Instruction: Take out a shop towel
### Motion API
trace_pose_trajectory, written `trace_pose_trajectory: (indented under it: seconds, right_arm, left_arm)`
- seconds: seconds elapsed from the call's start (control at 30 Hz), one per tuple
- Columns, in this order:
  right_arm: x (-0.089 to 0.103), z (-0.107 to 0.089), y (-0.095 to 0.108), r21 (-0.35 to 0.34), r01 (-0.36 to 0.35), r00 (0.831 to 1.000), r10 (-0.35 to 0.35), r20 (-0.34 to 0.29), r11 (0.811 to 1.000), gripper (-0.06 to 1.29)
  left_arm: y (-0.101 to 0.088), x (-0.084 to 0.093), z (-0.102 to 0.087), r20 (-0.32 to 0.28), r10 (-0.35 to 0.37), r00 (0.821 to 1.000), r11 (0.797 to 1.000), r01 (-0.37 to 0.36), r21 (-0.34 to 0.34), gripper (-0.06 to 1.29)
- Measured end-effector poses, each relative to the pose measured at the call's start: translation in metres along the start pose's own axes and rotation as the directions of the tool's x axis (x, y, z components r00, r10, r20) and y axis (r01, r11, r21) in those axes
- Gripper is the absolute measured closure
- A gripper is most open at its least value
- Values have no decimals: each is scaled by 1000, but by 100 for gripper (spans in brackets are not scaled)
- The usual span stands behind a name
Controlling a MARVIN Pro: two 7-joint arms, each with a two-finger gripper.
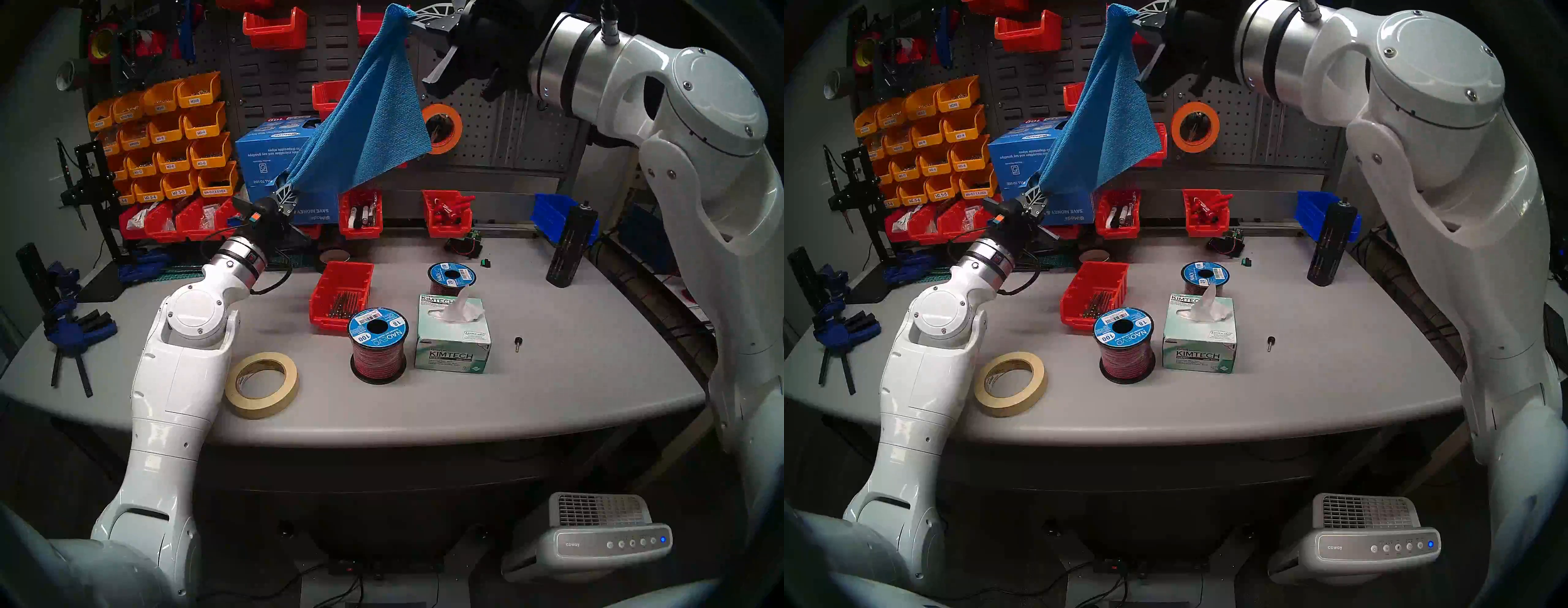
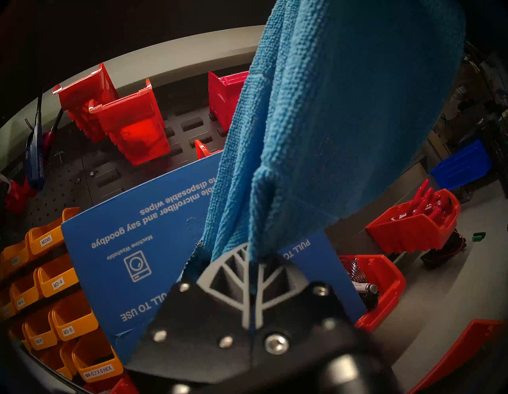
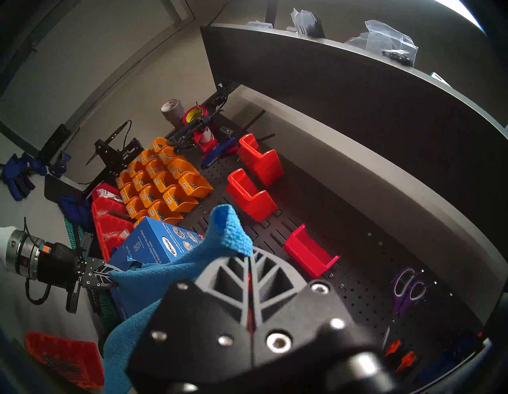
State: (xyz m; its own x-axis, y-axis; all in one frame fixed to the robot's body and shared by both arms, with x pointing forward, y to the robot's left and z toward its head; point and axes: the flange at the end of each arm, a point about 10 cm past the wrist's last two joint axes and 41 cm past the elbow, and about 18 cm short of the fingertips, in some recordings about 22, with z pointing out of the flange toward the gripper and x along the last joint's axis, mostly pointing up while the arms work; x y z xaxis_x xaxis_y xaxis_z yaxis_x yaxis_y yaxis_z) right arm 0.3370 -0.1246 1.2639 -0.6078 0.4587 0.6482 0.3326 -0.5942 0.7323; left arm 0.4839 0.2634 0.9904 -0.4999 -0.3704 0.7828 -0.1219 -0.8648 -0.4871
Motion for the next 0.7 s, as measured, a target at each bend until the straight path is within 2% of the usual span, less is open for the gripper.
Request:
trace_pose_trajectory:
  seconds: [0.17,0.43,0.6,0.7]
  right_arm:
    - [0,0,9,-14,4,1000,-4,8,1000,127]
    - [9,-6,36,-68,31,1000,-31,2,997,127]
    - [24,-18,61,-143,64,997,-68,-22,988,127]
    - [31,-22,67,-161,77,996,-83,-29,984,127]
  left_arm:
    - [0,0,1,-1,-1,1000,1000,1,-1,125]
    - [1,0,2,1,-2,1000,1000,2,-4,125]
    - [1,-5,1,25,-8,1000,1000,8,-4,125]
    - [1,-9,0,41,-13,999,1000,13,-3,125]
